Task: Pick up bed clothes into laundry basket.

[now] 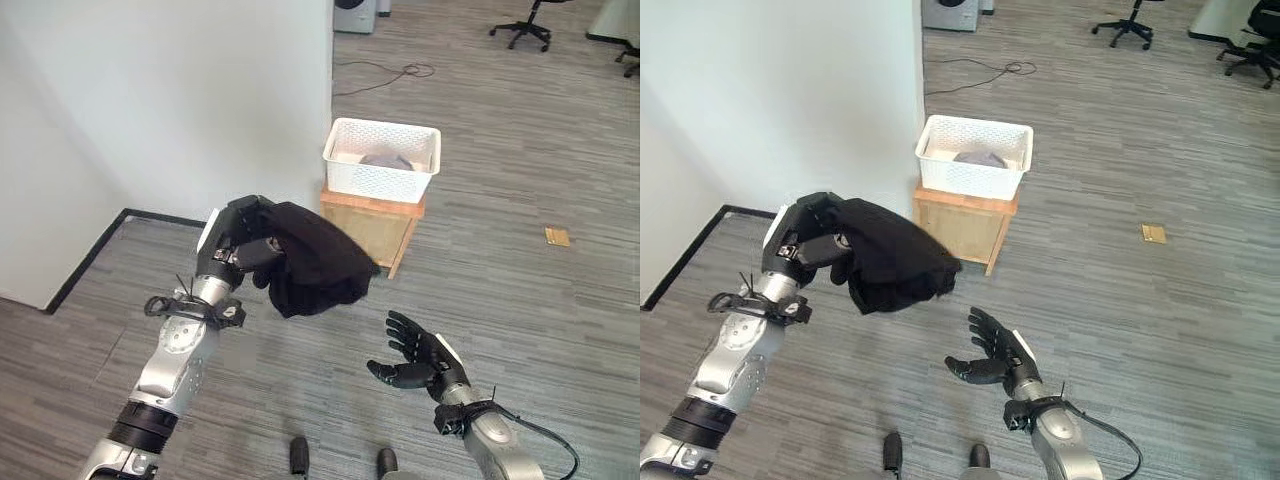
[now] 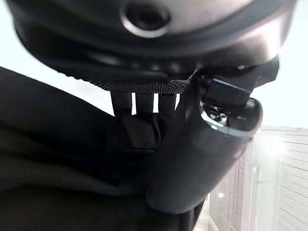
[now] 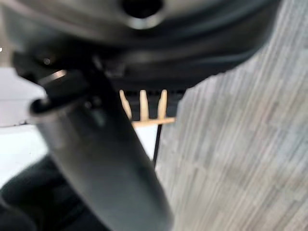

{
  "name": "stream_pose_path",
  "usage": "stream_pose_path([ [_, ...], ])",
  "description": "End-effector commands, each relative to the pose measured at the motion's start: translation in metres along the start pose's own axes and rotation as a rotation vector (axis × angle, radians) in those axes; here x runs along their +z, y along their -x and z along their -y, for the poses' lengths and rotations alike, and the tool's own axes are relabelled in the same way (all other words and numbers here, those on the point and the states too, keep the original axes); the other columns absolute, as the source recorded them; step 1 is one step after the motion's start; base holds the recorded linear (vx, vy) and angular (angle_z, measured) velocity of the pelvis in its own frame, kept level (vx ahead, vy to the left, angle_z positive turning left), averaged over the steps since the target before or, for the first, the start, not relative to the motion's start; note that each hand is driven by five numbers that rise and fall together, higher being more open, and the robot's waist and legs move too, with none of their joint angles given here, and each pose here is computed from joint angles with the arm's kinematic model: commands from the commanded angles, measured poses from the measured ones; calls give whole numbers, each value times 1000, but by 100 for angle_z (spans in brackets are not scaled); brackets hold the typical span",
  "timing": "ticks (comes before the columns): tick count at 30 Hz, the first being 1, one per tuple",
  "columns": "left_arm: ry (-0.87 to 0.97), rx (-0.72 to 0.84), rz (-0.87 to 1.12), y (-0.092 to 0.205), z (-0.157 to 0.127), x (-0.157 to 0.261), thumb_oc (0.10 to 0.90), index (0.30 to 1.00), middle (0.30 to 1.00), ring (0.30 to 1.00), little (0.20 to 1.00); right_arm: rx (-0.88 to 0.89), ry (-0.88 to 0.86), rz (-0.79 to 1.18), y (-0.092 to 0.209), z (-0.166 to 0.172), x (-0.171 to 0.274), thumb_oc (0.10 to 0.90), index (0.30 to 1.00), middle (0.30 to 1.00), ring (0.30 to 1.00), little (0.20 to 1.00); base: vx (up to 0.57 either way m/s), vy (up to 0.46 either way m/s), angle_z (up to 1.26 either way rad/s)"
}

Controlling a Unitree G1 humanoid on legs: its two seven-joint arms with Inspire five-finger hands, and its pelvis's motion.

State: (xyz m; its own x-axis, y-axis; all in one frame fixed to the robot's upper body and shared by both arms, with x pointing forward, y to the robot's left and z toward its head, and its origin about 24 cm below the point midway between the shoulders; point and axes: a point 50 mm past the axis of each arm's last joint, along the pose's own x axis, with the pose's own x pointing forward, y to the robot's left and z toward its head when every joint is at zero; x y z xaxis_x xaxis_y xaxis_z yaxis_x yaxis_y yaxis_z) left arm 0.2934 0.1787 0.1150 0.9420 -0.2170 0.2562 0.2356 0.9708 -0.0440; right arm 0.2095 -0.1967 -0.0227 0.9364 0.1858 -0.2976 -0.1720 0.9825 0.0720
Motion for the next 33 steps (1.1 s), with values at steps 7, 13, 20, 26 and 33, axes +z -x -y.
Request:
stream_pose_path([
  [7,36,-93,364,-40,20,78,400,300,300,300,300,84,53,282,-20,-15,65,800,900,900,900,900,13,87,-18],
  [13,-1,-97,376,-41,11,86,400,300,300,300,300,85,141,323,-18,-12,77,800,900,900,900,900,121,-52,-16],
  [20,-42,-84,400,-34,-5,96,400,300,300,300,300,35,193,353,-18,4,91,800,900,900,900,900,427,-275,-21],
  [26,21,-73,383,-40,-3,90,400,300,300,300,300,95,167,347,-21,-1,93,800,900,900,900,900,374,-373,13],
  [33,51,-98,396,-46,2,96,400,300,300,300,300,87,185,349,-20,5,99,800,900,900,900,900,300,-318,-3],
])
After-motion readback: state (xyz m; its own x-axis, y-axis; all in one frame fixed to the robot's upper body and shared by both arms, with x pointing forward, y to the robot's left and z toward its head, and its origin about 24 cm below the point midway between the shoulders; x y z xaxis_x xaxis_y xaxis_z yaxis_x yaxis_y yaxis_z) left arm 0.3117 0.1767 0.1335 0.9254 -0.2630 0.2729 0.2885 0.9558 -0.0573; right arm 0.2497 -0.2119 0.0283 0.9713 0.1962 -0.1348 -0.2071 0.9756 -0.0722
